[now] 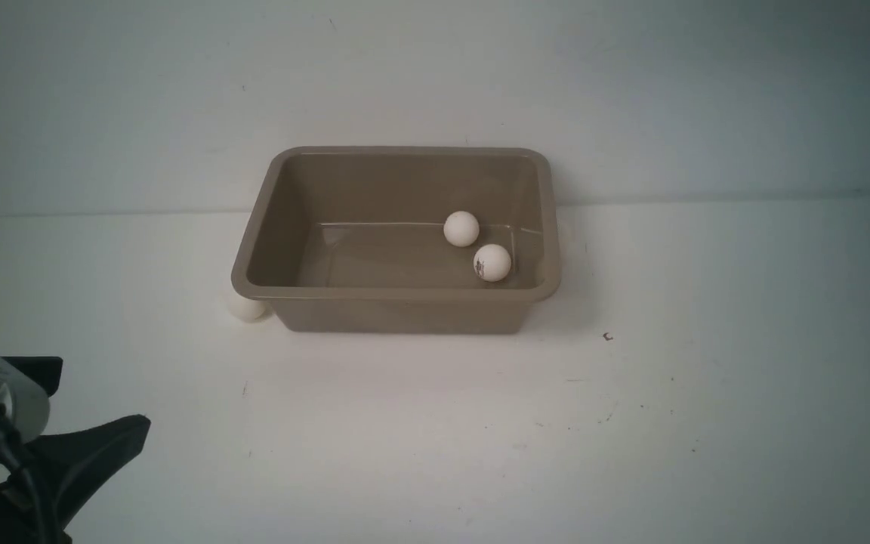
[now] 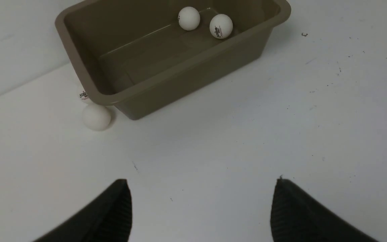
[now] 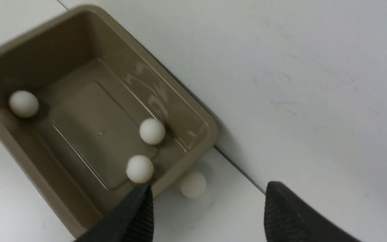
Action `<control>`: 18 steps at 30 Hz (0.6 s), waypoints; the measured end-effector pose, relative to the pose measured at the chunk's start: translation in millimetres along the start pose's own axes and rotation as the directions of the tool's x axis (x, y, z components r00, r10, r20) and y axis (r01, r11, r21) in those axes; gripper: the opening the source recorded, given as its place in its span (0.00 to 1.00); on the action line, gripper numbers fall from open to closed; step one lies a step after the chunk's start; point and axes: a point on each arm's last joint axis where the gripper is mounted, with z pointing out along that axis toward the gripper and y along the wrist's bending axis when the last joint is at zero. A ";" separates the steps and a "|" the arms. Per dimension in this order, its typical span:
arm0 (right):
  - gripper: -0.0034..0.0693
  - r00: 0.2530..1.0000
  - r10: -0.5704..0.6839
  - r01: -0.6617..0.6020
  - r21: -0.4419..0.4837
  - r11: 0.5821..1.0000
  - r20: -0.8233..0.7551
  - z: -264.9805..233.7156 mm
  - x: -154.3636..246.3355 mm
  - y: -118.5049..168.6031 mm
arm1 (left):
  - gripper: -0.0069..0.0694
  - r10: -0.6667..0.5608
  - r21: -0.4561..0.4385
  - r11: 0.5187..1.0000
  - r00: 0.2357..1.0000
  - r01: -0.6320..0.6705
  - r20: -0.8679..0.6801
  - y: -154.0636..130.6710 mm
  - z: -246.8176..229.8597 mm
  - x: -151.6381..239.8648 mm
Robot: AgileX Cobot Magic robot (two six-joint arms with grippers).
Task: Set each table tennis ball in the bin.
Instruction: Use the right arm to clamp the table tennis ball closest to it
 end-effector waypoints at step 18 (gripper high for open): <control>0.61 0.965 0.122 -0.129 0.014 0.992 0.230 -60.3 18.4 -54.2 | 0.74 0.000 0.001 1.000 1.000 0.000 0.000 -0.1 0.0 0.0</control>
